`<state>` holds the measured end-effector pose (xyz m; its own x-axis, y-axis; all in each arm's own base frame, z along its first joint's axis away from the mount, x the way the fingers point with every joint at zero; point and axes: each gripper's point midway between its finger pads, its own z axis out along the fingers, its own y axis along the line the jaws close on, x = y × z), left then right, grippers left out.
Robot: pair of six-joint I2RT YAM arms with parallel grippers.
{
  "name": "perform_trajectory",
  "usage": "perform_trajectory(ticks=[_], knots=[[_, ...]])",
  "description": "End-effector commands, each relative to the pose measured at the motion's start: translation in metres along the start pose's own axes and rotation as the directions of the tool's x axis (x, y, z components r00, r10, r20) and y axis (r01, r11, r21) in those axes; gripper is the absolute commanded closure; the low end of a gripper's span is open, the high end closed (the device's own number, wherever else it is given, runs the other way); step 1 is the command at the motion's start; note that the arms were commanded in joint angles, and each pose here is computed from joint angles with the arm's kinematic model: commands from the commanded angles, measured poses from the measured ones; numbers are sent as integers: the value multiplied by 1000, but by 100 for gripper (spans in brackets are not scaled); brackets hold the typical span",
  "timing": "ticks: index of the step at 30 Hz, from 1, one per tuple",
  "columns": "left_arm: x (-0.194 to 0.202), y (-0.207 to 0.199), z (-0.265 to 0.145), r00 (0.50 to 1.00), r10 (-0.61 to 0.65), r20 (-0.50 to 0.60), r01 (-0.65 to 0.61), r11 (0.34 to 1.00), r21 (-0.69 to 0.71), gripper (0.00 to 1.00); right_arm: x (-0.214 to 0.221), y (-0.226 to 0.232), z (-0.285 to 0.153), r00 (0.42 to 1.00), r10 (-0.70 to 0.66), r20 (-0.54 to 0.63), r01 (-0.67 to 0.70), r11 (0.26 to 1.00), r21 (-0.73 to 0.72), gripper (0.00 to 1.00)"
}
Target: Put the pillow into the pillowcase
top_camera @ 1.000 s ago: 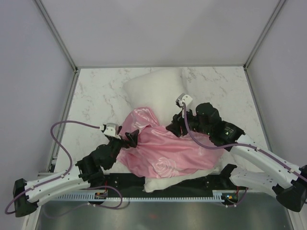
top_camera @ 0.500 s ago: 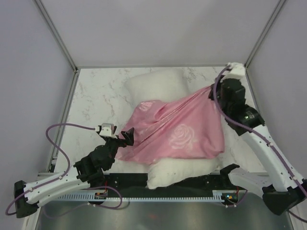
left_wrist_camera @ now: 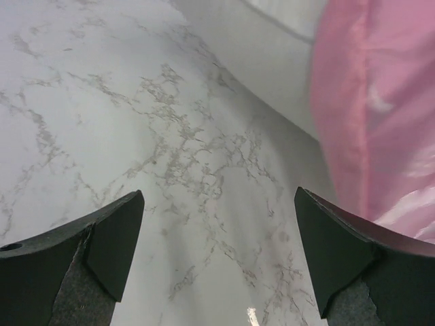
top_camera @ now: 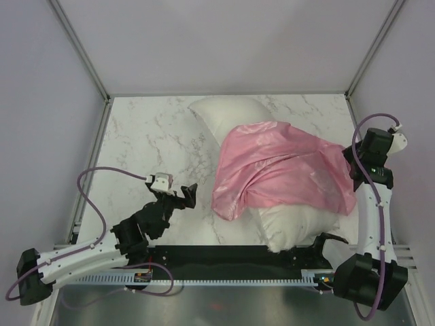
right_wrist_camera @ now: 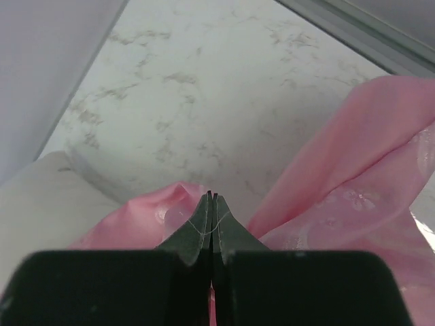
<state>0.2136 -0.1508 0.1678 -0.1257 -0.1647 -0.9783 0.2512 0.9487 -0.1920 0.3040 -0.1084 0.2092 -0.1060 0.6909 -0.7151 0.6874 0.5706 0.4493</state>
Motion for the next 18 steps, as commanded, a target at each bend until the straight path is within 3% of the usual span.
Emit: perform_trajectory(ticks=[1, 3, 6, 7, 9, 11, 14, 17, 18], knots=[[-12, -52, 6, 1000, 1, -9, 1, 979, 204, 0, -17, 67, -42, 998, -43, 38, 54, 927, -371, 100], [10, -81, 10, 994, 76, -82, -46, 946, 320, 0, -25, 94, -60, 995, -76, 62, 97, 861, -499, 100], [31, -110, 22, 976, 127, -175, -51, 923, 381, 0, -32, 138, -97, 990, -138, 21, 115, 723, -681, 100], [36, -115, 26, 972, 136, -191, -54, 923, 382, 0, -32, 159, -121, 982, -186, 0, 119, 624, -773, 100], [63, -118, 37, 948, 184, -258, -84, 930, 357, 0, -35, 176, -148, 975, -223, 1, 123, 532, -838, 100], [64, -125, 52, 950, 148, -274, -62, 952, 301, 0, -50, 191, -185, 973, -222, 63, 159, 448, -880, 100], [80, -145, 70, 923, 184, -338, -82, 952, 295, 4, -79, 202, -234, 975, -149, 166, 211, 380, -900, 100], [79, -144, 105, 900, 223, -374, -188, 974, 127, 1, -105, 215, -275, 978, -76, 196, 210, 310, -927, 100], [62, -155, 118, 919, 216, -331, -188, 975, 115, 0, -111, 219, -283, 979, -57, 193, 202, 292, -935, 100]])
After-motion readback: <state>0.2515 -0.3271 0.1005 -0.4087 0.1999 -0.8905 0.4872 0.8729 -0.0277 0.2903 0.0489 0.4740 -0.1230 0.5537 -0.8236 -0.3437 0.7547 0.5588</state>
